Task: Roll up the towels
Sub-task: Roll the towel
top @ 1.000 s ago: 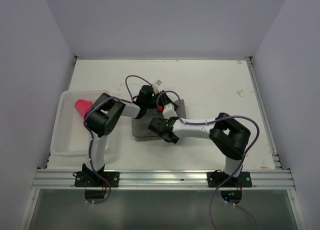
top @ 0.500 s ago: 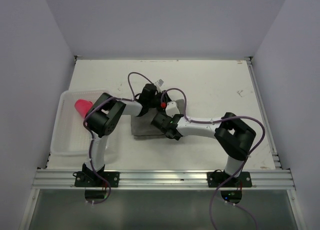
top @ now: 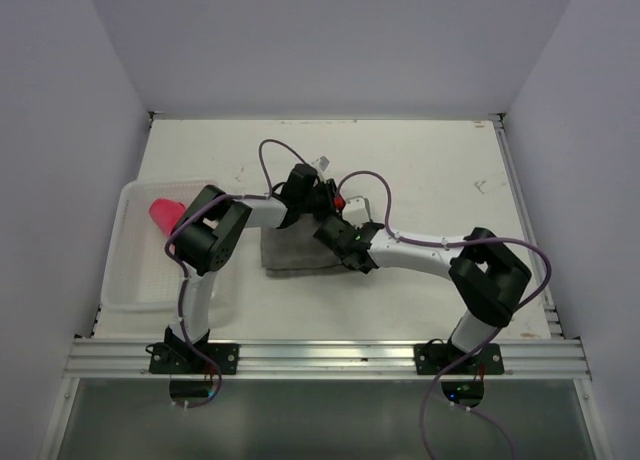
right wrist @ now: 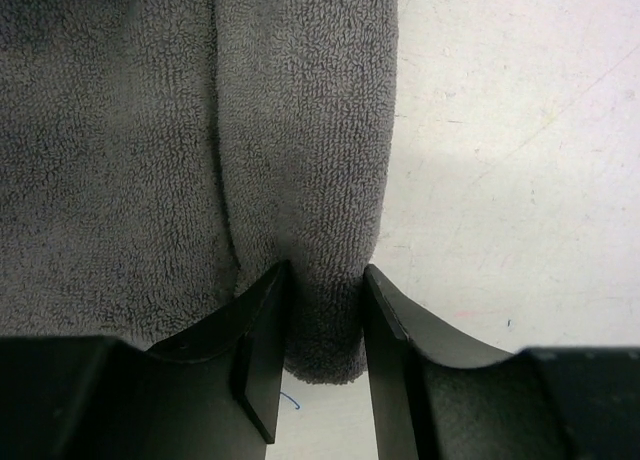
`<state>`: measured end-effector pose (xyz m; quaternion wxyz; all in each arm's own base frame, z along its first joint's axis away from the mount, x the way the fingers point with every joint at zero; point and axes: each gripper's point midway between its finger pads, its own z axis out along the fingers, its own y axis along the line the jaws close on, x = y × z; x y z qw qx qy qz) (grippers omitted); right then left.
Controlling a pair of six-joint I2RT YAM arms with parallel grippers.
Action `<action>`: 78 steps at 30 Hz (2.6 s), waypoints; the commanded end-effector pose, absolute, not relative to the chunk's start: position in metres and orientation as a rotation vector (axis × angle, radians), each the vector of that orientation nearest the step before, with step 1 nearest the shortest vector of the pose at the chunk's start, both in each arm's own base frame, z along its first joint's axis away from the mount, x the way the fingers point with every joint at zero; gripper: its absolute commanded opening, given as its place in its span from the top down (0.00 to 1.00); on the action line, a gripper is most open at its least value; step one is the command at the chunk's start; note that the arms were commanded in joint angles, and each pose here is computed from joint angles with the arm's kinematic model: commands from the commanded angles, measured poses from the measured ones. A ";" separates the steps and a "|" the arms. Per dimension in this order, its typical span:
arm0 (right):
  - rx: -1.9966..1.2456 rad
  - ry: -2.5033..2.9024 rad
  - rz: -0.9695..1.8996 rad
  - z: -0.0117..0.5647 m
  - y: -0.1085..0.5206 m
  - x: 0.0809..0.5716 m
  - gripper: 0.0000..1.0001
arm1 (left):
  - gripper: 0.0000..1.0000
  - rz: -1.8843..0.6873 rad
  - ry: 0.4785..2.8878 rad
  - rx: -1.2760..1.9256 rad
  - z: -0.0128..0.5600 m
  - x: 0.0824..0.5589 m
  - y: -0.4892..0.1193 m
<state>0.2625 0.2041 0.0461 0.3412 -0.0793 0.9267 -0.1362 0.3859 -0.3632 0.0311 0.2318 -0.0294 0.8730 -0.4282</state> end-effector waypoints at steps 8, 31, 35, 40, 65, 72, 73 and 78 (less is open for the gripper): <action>-0.094 2.453 -0.191 0.064 0.204 0.267 0.53 | 0.67 -0.878 2.509 -0.103 -0.008 0.395 -0.331; 0.185 2.432 0.524 0.084 0.209 0.312 0.36 | 0.67 -0.882 2.526 -0.111 -0.010 0.393 -0.331; 0.172 2.456 0.519 0.072 0.211 0.316 0.37 | 0.67 -0.885 2.514 -0.103 -0.003 0.394 -0.331; 0.181 2.480 0.466 0.055 0.204 0.314 0.39 | 0.67 -0.885 2.507 -0.096 0.002 0.396 -0.331; -0.200 2.371 -0.121 0.068 0.197 0.312 1.00 | 0.65 -0.984 2.383 -0.118 0.066 0.413 -0.321; -0.255 2.260 -0.398 0.076 0.192 0.312 1.00 | 0.65 -1.088 2.320 -0.117 0.094 0.411 -0.322; -0.275 2.250 -0.408 0.080 0.198 0.311 1.00 | 0.65 -1.107 2.318 -0.120 0.094 0.410 -0.321; -0.303 2.191 -0.534 0.087 0.208 0.312 1.00 | 0.65 -1.190 2.260 -0.111 0.109 0.410 -0.326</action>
